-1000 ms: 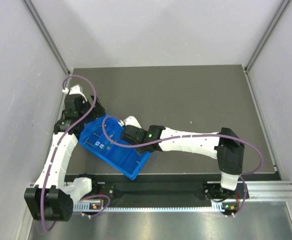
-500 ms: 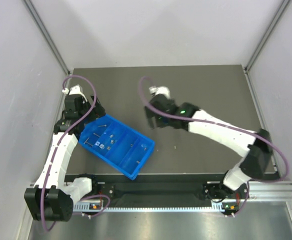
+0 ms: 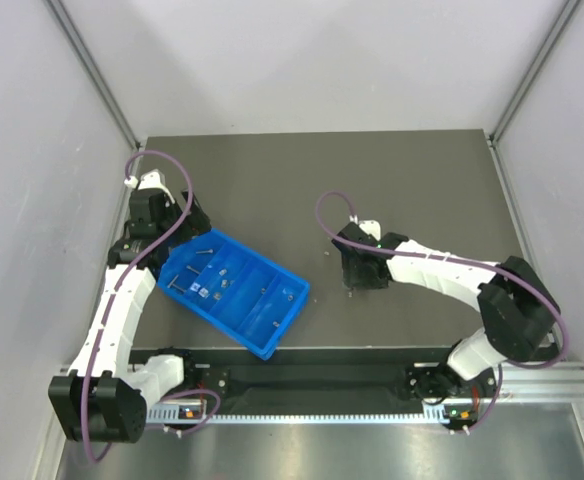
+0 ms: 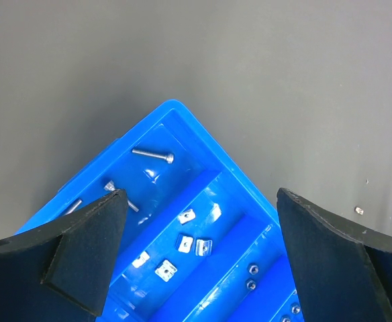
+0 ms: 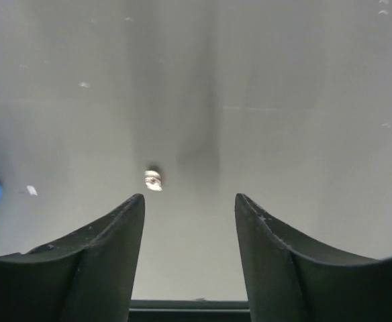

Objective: Sort the screws and nuts into containers

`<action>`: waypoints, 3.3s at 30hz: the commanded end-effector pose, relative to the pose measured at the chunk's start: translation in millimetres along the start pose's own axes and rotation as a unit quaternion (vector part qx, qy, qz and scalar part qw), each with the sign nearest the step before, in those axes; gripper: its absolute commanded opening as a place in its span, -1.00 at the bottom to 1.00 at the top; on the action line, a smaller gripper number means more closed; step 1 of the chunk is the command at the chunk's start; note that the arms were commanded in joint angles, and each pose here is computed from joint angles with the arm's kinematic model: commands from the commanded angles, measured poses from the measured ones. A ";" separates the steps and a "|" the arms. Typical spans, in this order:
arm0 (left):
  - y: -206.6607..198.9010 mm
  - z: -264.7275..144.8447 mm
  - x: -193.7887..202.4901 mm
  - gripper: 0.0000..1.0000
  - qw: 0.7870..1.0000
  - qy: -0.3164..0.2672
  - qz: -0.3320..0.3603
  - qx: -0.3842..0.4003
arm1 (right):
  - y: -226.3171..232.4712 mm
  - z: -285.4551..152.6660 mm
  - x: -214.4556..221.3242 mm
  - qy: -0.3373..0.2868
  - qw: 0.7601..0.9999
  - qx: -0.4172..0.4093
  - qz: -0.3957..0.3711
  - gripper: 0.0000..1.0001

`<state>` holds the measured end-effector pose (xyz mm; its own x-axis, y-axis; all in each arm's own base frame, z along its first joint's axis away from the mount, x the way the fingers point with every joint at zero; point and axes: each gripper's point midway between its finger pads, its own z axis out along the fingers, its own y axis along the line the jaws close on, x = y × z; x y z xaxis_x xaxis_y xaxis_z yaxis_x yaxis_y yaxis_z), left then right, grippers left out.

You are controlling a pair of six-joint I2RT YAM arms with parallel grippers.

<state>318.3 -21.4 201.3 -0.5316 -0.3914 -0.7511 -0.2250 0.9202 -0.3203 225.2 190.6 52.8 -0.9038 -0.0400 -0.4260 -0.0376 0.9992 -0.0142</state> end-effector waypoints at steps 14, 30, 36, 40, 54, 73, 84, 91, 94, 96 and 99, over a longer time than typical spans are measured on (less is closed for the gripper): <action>-6.5 -0.6 -11.4 0.94 1.000 -0.024 0.000 0.014 | 41.4 24.4 5.6 0.011 0.999 -0.051 -0.002 -0.22; -5.3 0.5 -10.6 0.94 1.000 -0.023 0.000 0.011 | 35.6 39.1 20.8 0.029 0.999 -0.024 -0.031 -0.42; -5.9 -0.1 -11.4 0.94 1.000 -0.024 0.000 0.012 | 31.6 39.9 28.8 0.037 0.999 -0.024 -0.028 -0.74; -5.8 -0.3 -11.0 0.94 1.000 -0.024 0.000 0.012 | 33.4 32.6 29.4 0.035 0.999 -0.037 -0.017 -1.00; -5.4 -2.0 -13.2 0.94 1.000 -0.029 0.001 0.011 | 101.4 -131.0 -124.6 -0.176 0.971 -0.126 -0.103 -1.00; -1.9 -3.3 -14.4 0.94 0.999 -0.032 -0.001 0.001 | 248.3 -142.6 -47.2 -0.137 0.918 -0.249 -0.278 -1.00; 1.1 -1.4 -13.7 0.94 1.000 -0.030 -0.003 -0.008 | 229.9 -102.8 -31.1 -0.108 0.926 -0.206 -0.298 -1.00; 2.3 -3.1 -15.4 0.94 0.999 -0.031 0.002 -0.012 | 223.0 -113.1 -39.7 -0.118 0.914 -0.224 -0.318 -1.00; 5.0 -6.6 -18.5 0.94 0.999 -0.040 0.003 -0.019 | 218.3 -115.1 -44.9 -0.126 0.902 -0.235 -0.340 -1.00; 8.2 -6.5 -20.1 0.94 0.999 -0.046 0.003 -0.027 | 209.5 -110.0 -48.8 -0.112 0.901 -0.243 -0.341 -1.00; 10.1 -2.0 -20.0 0.94 0.999 -0.041 0.006 -0.034 | 190.3 -102.0 -55.3 -0.091 0.901 -0.258 -0.336 -1.00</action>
<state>318.7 -9.9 200.7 -0.5113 -0.3899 -0.7659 -0.2734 0.9187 -0.2851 210.6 399.5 144.9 -0.5333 -0.6104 -0.5857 -0.7669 0.6410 0.0302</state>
